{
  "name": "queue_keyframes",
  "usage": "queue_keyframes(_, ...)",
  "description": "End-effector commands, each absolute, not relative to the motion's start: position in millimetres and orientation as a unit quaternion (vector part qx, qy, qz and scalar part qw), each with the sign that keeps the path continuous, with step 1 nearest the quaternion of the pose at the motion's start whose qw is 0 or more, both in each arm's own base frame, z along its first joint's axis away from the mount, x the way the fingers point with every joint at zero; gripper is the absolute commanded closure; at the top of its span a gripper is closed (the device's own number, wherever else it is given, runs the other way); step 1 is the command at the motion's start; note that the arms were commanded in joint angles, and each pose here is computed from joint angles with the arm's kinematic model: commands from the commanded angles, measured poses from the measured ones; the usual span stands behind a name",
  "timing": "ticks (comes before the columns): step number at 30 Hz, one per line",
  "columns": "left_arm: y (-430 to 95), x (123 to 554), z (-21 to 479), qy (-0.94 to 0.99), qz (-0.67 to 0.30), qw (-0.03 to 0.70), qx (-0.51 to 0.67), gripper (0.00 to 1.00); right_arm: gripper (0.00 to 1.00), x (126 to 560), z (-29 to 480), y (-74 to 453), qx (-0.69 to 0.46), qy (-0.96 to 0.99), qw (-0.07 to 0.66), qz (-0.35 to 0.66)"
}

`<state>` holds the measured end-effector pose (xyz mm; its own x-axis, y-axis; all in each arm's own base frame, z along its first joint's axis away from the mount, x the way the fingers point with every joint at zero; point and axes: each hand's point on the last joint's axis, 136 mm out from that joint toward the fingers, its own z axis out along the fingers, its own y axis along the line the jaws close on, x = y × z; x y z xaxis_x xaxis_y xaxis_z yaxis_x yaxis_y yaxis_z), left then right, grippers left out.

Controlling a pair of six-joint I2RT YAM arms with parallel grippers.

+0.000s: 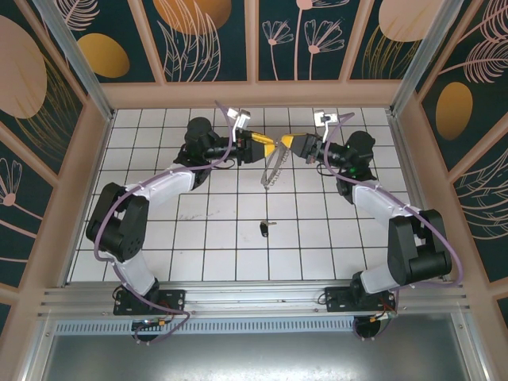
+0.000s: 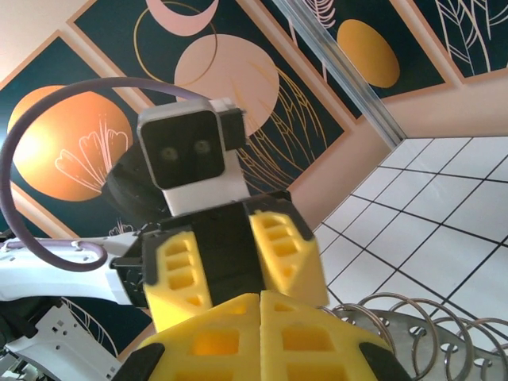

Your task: Put the keys on the keyring

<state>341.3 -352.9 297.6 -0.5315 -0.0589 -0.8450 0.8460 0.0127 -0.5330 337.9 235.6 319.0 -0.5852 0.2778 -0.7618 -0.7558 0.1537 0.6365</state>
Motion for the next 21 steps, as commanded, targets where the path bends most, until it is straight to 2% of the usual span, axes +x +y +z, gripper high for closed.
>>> queue_keyframes(1,-352.1,338.8,310.0,0.589,-0.633,0.372,0.338,0.65,1.00,334.4,346.0,240.7,-0.217,0.604,0.443,0.625)
queue_keyframes(15,-353.1,338.9,316.5,0.575,-0.641,0.379,0.338,0.64,1.00,334.4,339.2,248.3,-0.221,0.608,0.432,0.629)
queue_keyframes(21,-354.2,340.8,316.0,0.575,-0.643,0.377,0.337,0.68,1.00,334.4,337.6,249.2,-0.222,0.609,0.430,0.629)
